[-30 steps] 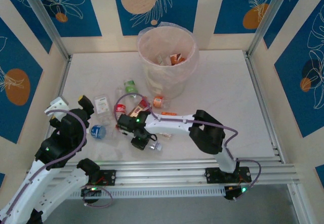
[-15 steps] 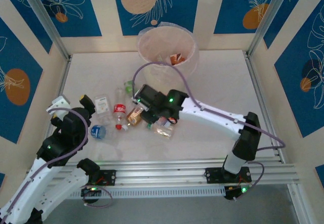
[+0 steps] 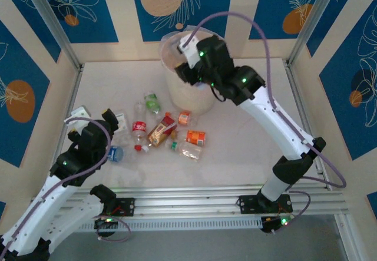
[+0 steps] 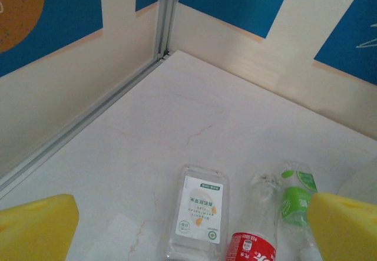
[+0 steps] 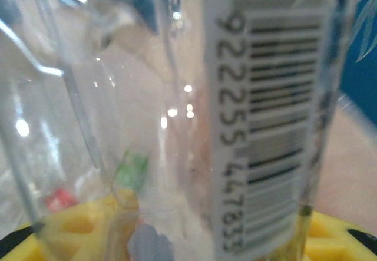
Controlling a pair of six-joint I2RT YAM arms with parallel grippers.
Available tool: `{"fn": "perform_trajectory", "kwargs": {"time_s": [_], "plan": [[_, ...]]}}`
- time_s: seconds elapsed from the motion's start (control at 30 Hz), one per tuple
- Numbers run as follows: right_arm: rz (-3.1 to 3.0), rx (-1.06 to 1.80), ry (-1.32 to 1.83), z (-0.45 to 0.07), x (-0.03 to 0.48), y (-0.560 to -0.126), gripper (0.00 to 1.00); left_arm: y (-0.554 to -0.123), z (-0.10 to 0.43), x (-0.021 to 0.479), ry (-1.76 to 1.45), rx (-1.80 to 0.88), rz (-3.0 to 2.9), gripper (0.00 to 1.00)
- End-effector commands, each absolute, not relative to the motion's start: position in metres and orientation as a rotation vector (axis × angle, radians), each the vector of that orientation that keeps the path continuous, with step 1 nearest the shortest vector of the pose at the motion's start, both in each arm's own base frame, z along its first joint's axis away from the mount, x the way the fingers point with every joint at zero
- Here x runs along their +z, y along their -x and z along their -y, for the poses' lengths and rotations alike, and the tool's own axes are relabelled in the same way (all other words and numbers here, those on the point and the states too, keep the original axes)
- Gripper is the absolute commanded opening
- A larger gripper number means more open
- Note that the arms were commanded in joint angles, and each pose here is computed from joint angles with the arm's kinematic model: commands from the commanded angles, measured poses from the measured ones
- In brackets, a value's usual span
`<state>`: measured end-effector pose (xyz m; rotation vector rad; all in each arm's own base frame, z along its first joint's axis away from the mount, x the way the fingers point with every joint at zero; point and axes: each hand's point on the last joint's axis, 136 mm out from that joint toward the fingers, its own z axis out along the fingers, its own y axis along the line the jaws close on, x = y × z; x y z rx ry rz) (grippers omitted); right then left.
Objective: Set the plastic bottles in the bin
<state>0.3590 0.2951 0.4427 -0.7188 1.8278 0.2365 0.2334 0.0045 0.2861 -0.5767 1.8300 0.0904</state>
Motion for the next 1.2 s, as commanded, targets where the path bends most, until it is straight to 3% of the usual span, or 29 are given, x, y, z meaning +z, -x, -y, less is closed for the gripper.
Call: {"fn": "perform_trajectory", "kwargs": {"time_s": [0.0, 0.27, 0.5, 1.17], "plan": [[-1.753, 0.279, 0.708, -0.302, 0.465, -0.384, 0.48, -0.237, 0.004, 0.294, 0.548, 0.048, -1.831, 1.00], [-1.797, 0.307, 0.600, -0.293, 0.456, -0.452, 0.48, -0.238, 0.006, 0.294, 0.527, 0.048, -1.839, 0.99], [-1.912, 0.326, 0.538, -0.283, 0.411, -0.499, 0.48, -0.240, 0.009, 0.295, 0.504, 0.046, -1.851, 1.00], [-2.197, 0.201, 0.649, -0.276, 0.282, -0.523, 0.49, -0.244, 0.015, 0.291, 0.467, 0.054, -1.886, 1.00]]}}
